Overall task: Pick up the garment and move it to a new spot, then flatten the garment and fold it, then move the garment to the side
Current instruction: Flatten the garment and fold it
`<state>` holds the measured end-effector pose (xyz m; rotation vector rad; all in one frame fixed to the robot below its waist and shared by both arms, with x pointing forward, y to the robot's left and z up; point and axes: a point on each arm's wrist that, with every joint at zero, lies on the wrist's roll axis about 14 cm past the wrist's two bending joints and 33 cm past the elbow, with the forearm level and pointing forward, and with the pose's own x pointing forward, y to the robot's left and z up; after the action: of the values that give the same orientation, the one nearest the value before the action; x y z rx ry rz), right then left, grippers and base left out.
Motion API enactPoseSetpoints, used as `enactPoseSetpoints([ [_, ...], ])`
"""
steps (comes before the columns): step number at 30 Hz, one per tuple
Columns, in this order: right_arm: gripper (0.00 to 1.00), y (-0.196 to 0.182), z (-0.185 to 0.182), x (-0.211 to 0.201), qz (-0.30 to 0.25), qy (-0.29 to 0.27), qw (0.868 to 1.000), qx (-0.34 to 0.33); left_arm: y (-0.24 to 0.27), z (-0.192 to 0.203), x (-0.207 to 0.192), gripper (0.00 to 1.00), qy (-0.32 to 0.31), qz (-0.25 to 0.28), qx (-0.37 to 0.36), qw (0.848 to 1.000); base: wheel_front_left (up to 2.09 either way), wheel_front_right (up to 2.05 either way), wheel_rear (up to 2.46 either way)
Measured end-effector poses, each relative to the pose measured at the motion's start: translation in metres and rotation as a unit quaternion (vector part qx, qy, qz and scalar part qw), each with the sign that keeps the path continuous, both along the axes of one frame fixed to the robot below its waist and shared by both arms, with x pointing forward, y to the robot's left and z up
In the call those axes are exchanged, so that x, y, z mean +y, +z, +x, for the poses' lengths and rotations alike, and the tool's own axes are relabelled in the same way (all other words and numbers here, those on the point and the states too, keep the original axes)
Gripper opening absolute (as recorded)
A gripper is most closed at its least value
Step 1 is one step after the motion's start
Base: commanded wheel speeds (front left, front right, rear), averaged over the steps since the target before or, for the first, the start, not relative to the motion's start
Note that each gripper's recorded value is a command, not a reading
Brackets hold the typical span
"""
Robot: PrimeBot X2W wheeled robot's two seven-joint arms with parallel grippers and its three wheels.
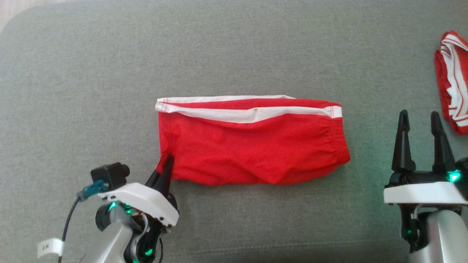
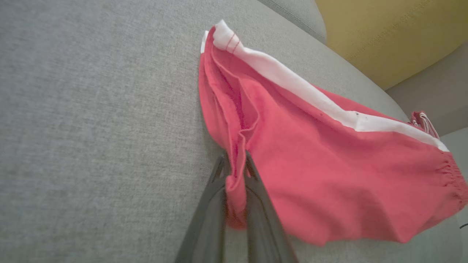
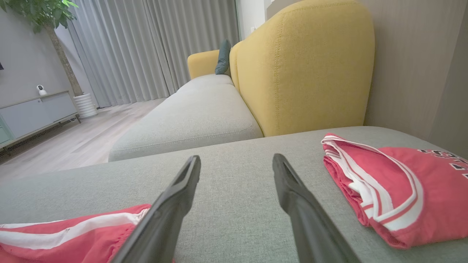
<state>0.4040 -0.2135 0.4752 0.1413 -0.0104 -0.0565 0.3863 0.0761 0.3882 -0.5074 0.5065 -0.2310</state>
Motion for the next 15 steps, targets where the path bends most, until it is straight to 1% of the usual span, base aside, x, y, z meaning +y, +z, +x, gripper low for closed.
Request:
enactPoseSetpoints([
  [3,1.0,0.0,0.001,0.003,0.001,0.004,1.0,0.001,0.001,-0.003,0.003,0.0,0.007,0.002,-0.002,1.0,0.0,0.0,0.0],
  [4,1.0,0.0,0.001,0.004,0.001,0.006,1.0,0.003,0.003,-0.002,0.004,0.25,0.01,0.002,-0.007,1.0,0.0,0.0,0.0],
  [5,1.0,0.001,0.001,0.004,0.001,0.007,1.0,0.002,0.007,-0.001,0.005,0.68,0.013,0.003,-0.017,1.0,0.0,0.0,0.0],
  [6,1.0,0.001,0.001,0.005,-0.001,0.008,1.0,0.001,0.01,0.0,0.006,1.0,0.018,0.004,-0.026,1.0,0.0,0.0,0.0],
  [8,1.0,0.003,0.001,0.007,-0.002,0.01,1.0,-0.001,0.017,0.002,0.01,1.0,0.025,0.012,-0.046,0.999,0.0,0.0,0.0],
  [9,1.0,0.004,0.002,0.008,-0.001,0.013,1.0,0.001,0.028,0.005,0.012,1.0,0.03,0.018,-0.077,0.996,0.0,0.0,0.0],
  [11,1.0,0.005,0.002,0.01,-0.005,0.017,1.0,0.002,0.041,0.008,0.013,1.0,0.031,0.025,-0.109,0.993,0.0,0.0,0.0],
  [15,1.0,0.016,0.003,0.016,-0.016,0.027,0.999,-0.008,0.072,0.013,0.013,1.0,0.024,0.044,-0.174,0.983,0.0,0.0,0.0],
])
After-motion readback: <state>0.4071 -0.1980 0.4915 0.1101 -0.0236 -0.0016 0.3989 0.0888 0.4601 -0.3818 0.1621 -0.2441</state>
